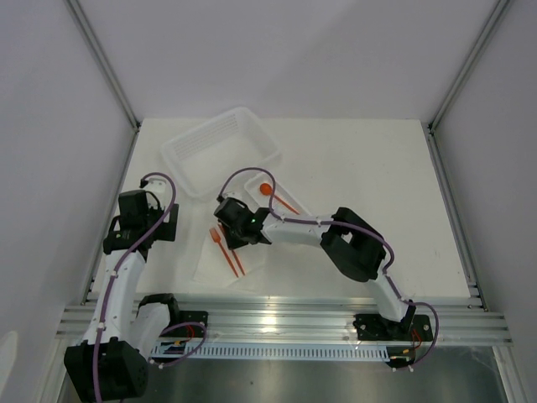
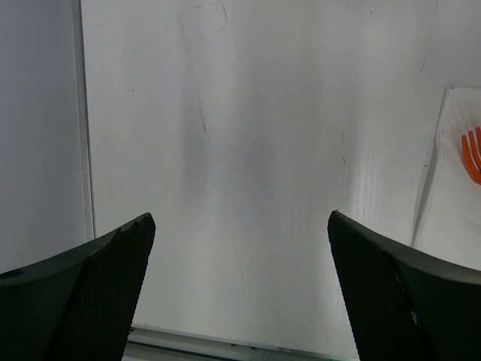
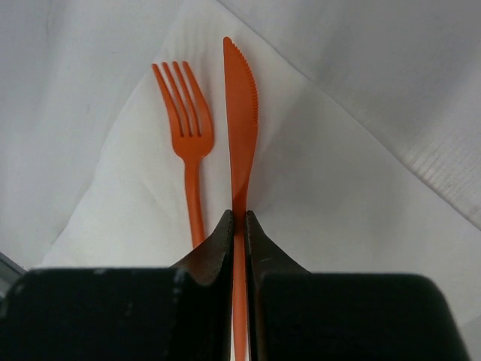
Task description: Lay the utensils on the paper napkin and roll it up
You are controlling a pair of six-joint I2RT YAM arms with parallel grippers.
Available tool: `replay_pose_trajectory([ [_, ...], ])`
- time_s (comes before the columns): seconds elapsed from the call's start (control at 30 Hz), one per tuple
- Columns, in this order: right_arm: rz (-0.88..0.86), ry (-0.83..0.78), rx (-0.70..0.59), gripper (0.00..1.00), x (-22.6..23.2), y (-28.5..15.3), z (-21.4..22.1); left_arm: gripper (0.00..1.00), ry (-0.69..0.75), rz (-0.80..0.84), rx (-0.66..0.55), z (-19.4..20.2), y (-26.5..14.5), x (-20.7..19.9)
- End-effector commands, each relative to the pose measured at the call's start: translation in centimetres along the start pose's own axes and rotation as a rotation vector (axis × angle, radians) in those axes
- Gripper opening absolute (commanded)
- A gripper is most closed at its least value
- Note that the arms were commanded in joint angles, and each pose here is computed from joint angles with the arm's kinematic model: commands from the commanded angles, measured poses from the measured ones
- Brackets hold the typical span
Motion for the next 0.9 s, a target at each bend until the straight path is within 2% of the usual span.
replay_pose_trajectory([
  [0.0, 0.004, -0.024, -0.082, 0.00, 1.7, -1.7, -2.3, 1.00, -0.027, 0.008, -0.026, -0.5, -0.1, 0.0],
  [0.87, 0.009, -0.003, -0.051, 0.00, 1.3, -0.1, -1.2, 0.99, -0.028, 0.015, -0.022, -0.5, 0.0, -0.1],
])
Point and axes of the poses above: each gripper's point midway between its finger pads, its own y axis out along the fingers, its own x axis along the line the jaws close on, z = x × y, the point moved 7 cm from there along -y, back along the fingers, and after that the axes turned 14 degrees about -y, right-handed, at the moved point
